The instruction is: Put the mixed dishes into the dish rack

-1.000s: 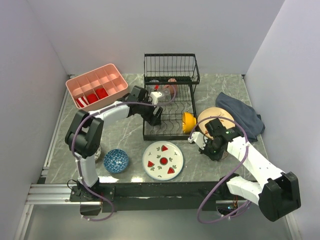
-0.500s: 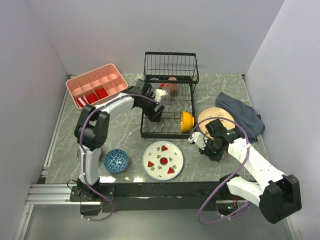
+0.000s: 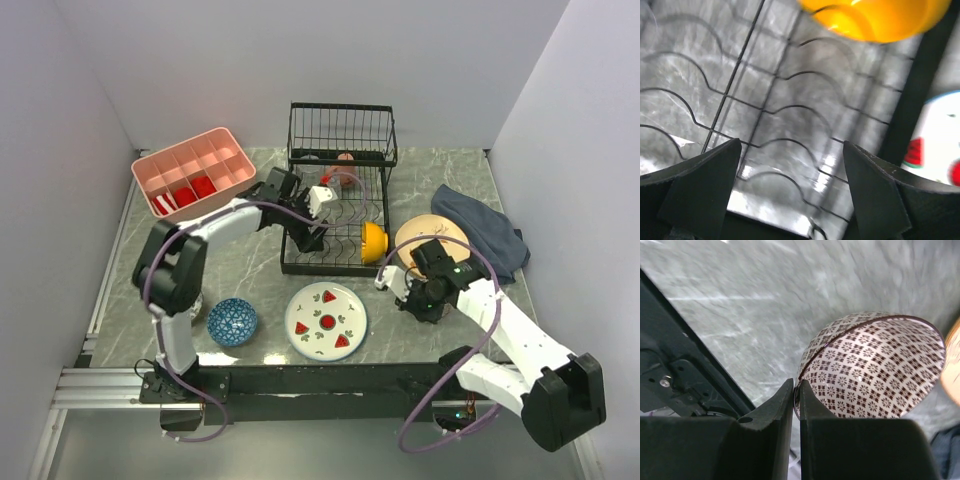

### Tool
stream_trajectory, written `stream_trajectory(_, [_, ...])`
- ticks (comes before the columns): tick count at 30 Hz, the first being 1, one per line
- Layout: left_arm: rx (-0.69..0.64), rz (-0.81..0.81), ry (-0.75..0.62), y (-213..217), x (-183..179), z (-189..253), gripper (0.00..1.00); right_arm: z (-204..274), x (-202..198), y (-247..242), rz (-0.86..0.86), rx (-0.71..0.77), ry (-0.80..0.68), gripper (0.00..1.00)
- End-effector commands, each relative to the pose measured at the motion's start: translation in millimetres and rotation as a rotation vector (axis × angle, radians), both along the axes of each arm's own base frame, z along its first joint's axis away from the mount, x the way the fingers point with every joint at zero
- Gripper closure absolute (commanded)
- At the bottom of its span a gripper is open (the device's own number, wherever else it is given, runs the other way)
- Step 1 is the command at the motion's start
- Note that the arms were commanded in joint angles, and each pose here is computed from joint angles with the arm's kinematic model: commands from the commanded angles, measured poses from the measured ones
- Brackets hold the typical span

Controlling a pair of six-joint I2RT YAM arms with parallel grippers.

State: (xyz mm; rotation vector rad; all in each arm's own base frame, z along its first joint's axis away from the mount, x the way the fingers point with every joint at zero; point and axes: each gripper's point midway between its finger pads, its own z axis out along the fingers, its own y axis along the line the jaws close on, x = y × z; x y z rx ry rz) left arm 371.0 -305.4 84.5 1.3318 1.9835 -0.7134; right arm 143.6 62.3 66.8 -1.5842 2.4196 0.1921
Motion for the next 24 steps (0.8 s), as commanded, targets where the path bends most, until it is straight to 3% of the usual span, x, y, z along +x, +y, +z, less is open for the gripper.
stream_trajectory(1, [-0.192,-0.097,-0.208,-24,-4,95,0.11,13,-6,36,0.171,0.135,-0.047,0.93])
stream_trajectory(6, [-0.262,-0.121,-0.211,-28,-23,133,0.11,2,-11,49,0.294,0.125,-0.076,0.93])
stream_trajectory(12, [-0.281,-0.172,-0.177,-23,-63,145,0.11,-9,-11,52,0.393,0.077,-0.117,0.9])
stream_trajectory(14, [-0.273,-0.192,-0.161,-22,-77,145,0.11,-11,-11,51,0.399,0.064,-0.13,0.75])
stream_trajectory(15, [-0.275,-0.199,-0.169,-19,-84,149,0.11,-11,-11,51,0.401,0.062,-0.133,0.59])
stream_trajectory(17, [-0.268,-0.204,-0.168,-17,-95,150,0.11,-4,-13,49,0.398,0.059,-0.134,0.46])
stream_trajectory(19, [-0.265,-0.2,-0.177,-13,-101,154,0.11,10,-10,50,0.385,0.065,-0.158,0.22])
stream_trajectory(21, [-0.259,-0.184,-0.177,-8,-105,158,0.1,21,-15,43,0.375,0.048,-0.145,0.09])
stream_trajectory(24, [-0.263,-0.165,-0.198,-4,-108,166,0.11,57,-16,42,0.327,0.089,-0.199,0.07])
